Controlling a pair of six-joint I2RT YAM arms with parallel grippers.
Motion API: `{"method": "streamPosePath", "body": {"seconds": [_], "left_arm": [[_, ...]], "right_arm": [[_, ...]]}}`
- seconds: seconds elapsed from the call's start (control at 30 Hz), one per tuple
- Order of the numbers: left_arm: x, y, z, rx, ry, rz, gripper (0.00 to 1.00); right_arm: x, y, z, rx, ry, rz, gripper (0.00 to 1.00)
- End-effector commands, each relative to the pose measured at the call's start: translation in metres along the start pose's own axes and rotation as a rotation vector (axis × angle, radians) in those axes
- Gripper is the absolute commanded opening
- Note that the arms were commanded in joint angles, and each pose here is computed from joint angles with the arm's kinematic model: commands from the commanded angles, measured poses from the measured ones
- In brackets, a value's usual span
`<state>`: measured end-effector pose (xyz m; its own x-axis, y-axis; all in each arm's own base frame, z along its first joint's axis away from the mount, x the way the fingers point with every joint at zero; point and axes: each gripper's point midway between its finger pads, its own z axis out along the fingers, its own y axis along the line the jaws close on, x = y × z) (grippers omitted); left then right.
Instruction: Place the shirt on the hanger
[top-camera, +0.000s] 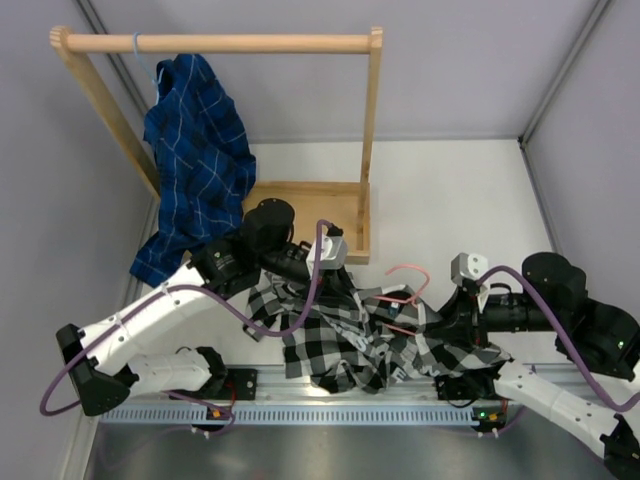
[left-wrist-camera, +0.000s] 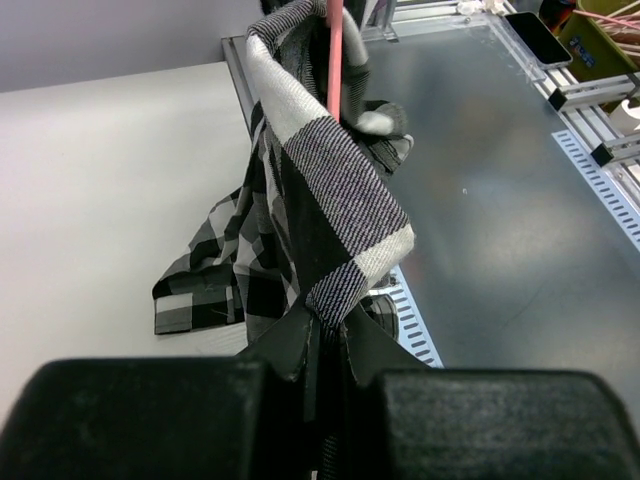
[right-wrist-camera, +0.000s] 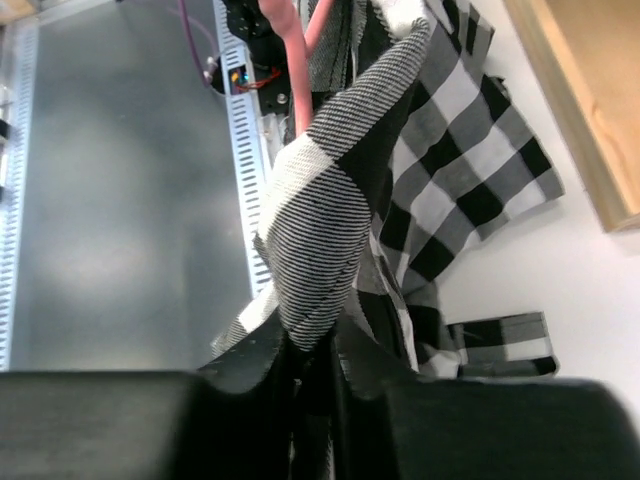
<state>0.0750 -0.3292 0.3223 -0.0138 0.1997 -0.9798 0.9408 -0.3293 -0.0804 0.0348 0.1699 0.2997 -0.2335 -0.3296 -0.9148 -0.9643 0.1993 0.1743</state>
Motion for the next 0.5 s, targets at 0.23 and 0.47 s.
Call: {"method": "streamPosePath", "body": {"seconds": [0.23,0.47], "left_arm": [[-0.044,0.013,-0.02,-0.187,-0.062,0.111,0.0],[-0.073,0.037,-0.054,-0.474,-0.112,0.121,0.65]], "right_arm": [[-0.03,-0.005,-0.018,0.089,-0.11,-0.092,0.0],[-0.057,-0.007,-0.029,0.132,-0.192,-0.152,0.0]]}}
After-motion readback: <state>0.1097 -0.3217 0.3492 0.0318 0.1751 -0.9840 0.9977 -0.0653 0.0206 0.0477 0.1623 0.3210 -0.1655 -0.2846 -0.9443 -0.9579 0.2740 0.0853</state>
